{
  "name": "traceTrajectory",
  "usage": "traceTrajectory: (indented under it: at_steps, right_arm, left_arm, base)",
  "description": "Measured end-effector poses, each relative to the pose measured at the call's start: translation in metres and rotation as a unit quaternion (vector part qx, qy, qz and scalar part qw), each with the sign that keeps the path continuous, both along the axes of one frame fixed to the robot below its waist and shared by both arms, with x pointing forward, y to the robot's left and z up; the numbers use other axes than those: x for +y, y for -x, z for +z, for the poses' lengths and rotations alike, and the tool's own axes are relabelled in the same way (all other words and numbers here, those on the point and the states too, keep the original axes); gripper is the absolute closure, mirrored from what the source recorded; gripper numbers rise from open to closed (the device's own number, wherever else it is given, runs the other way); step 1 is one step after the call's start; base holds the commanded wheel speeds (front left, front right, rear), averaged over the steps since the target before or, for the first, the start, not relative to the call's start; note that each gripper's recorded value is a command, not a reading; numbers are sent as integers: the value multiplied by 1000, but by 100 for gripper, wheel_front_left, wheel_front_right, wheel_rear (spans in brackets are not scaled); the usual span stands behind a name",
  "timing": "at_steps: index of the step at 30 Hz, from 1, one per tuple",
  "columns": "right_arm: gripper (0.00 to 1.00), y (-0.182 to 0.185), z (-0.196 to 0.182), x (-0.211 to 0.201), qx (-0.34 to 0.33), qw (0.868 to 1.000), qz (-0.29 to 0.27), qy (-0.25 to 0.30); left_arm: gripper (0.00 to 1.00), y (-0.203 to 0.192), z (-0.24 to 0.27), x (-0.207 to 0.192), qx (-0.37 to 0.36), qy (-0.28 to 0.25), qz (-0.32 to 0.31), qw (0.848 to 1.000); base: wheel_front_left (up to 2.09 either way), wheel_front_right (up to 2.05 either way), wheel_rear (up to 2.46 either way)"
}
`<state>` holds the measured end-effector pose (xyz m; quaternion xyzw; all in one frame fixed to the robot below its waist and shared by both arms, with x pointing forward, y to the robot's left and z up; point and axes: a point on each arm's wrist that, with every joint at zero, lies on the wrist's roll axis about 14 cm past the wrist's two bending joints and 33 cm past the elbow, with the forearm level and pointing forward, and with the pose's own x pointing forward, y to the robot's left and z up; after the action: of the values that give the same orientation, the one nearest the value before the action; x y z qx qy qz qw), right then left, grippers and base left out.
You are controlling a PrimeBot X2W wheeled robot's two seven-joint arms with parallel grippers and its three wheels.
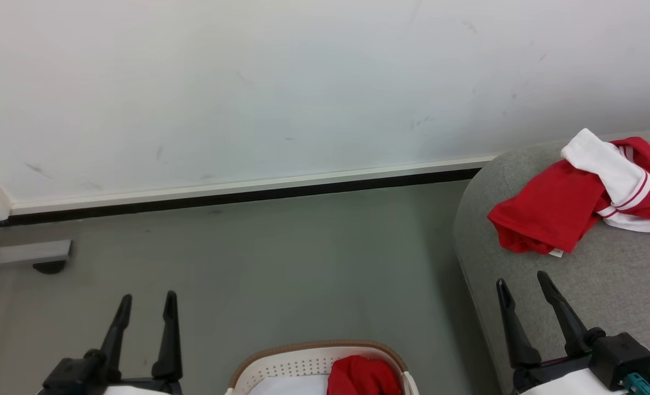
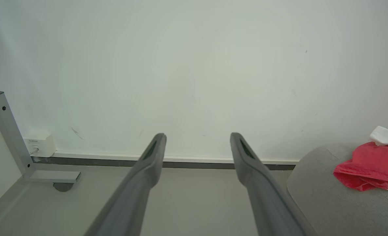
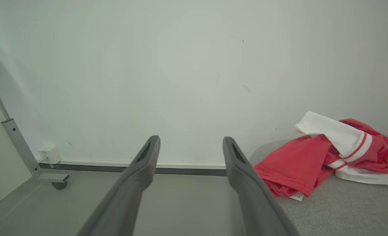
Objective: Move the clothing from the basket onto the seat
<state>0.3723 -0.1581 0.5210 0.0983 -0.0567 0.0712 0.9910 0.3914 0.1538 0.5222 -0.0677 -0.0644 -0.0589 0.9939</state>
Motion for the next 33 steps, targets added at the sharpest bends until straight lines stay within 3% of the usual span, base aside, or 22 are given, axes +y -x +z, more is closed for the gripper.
traceTrajectory:
  at_steps: [12, 20, 33]
  right_arm:
    - [0, -11, 2, -16, -3, 1000, -21, 5]
    - [0, -23, -3, -35, 4, 999, -47, 15]
    - [0, -46, -7, -62, 5, 996, -90, 24]
  left_arm:
    - [0, -22, -2, -22, -2, 2, -37, 999]
    - [0, -46, -13, -60, 5, 2, -94, 996]
    - [0, -64, -61, -139, 52, -12, -222, 974]
  base:
    - [0, 0, 0]
    - [0, 0, 0]
    - [0, 0, 0]
